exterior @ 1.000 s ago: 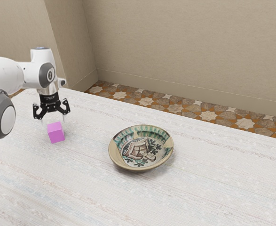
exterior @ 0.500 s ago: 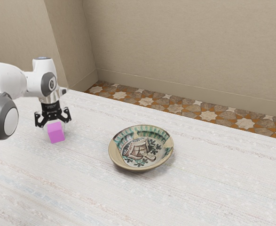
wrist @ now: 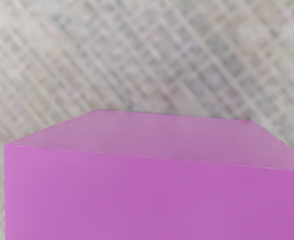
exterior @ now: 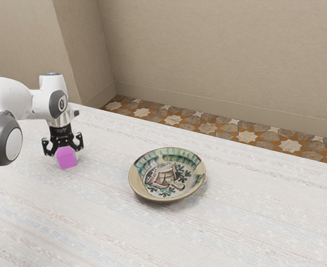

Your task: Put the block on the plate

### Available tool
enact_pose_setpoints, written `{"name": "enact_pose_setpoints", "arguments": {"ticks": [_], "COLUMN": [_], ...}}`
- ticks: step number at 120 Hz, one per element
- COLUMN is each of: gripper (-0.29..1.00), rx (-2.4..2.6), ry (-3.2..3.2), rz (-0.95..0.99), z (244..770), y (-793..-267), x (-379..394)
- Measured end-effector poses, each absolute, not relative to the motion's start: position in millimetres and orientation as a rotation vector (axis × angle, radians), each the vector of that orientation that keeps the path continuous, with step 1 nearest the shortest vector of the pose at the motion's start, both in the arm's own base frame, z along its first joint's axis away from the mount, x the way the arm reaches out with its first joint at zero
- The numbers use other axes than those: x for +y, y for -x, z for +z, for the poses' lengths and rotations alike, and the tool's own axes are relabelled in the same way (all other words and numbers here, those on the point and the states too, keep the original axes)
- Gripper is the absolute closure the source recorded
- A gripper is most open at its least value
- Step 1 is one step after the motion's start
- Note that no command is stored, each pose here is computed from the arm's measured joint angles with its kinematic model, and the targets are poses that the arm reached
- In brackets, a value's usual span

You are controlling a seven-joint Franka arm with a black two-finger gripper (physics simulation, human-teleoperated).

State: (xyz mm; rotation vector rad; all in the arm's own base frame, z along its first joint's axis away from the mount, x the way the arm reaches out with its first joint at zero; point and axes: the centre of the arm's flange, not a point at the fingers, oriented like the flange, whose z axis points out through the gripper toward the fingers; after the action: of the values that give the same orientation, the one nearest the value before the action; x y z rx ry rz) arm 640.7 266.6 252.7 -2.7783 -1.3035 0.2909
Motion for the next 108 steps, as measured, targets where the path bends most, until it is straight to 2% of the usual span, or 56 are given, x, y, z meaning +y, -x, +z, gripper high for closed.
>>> {"name": "enact_pose_setpoints", "arguments": {"ticks": [27,52,80,108], "gripper": [0.27,0.29,0.28,0.28], "rx": [-1.299,-1.295,-1.314,-1.152], "ry": [2.778,2.785,2.837,2.95], "rz": [0.292,0.268,0.19,0.121], "z": [251.7,262.6,328.9,376.1], "y": [-640.6,-642.9,-625.6,-635.3], "x": [266.8,264.6,248.6,153.6]}}
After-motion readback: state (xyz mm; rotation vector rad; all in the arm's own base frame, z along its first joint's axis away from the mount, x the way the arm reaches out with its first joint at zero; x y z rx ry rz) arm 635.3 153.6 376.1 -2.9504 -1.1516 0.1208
